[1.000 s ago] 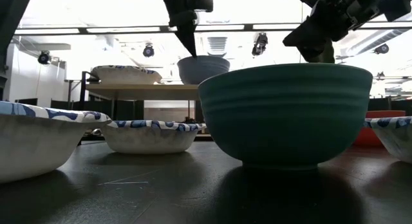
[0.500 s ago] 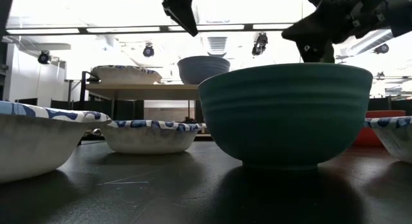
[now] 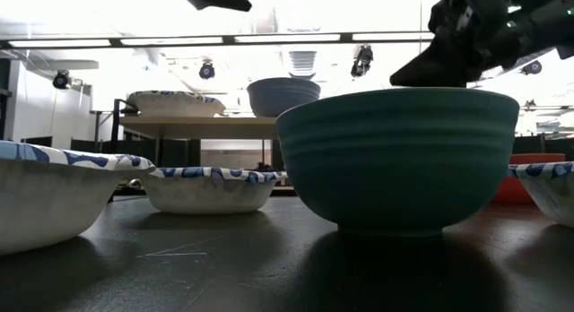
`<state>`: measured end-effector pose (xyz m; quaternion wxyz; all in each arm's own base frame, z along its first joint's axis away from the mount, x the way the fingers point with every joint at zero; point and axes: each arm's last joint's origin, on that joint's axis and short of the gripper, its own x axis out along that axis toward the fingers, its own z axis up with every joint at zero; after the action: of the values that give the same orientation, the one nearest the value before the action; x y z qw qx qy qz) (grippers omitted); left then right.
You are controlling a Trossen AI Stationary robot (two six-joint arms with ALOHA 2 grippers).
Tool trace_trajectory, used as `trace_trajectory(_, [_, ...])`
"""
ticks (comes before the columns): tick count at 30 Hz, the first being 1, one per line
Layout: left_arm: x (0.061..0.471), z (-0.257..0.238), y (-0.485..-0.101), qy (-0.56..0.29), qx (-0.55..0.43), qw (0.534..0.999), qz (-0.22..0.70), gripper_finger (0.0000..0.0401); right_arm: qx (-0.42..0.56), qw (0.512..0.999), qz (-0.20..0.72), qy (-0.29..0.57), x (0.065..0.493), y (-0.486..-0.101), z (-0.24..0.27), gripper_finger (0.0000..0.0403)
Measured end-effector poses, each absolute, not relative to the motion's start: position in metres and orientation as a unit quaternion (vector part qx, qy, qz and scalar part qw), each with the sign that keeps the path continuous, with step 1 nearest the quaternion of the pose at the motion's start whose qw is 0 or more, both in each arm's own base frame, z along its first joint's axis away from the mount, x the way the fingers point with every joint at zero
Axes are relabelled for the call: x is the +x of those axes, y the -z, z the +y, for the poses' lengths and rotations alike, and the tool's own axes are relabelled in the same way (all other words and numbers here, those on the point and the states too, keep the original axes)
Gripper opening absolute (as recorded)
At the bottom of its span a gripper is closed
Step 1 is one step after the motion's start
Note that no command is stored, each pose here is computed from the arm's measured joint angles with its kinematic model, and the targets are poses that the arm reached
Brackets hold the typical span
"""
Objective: Place and stack bowls onto a shelf
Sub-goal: Stack the orange bowl on top of the blue bowl on the shelf
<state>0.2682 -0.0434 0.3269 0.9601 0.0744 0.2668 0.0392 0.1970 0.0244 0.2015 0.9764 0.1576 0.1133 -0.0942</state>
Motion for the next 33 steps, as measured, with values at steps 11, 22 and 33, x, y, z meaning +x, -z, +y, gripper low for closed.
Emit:
trace_trajectory(11, [0.254, -0.048, -0.276, -0.032, 0.043, 0.981, 0.187, 0.0140, 0.156, 0.975, 0.120, 0.100, 0.203, -0.219, 0.025, 0.0009])
trace_trajectory(22, [0.254, -0.047, -0.267, -0.058, 0.046, 0.979, 0.188, 0.0140, 0.158, 0.974, 0.117, 0.110, 0.204, -0.221, 0.025, 0.0009])
trace_trajectory(33, [0.254, -0.047, -0.266, -0.059, 0.045, 0.979, 0.188, 0.0139, 0.241, 0.916, 0.232, 0.222, 0.198, -0.223, 0.012, 0.0009])
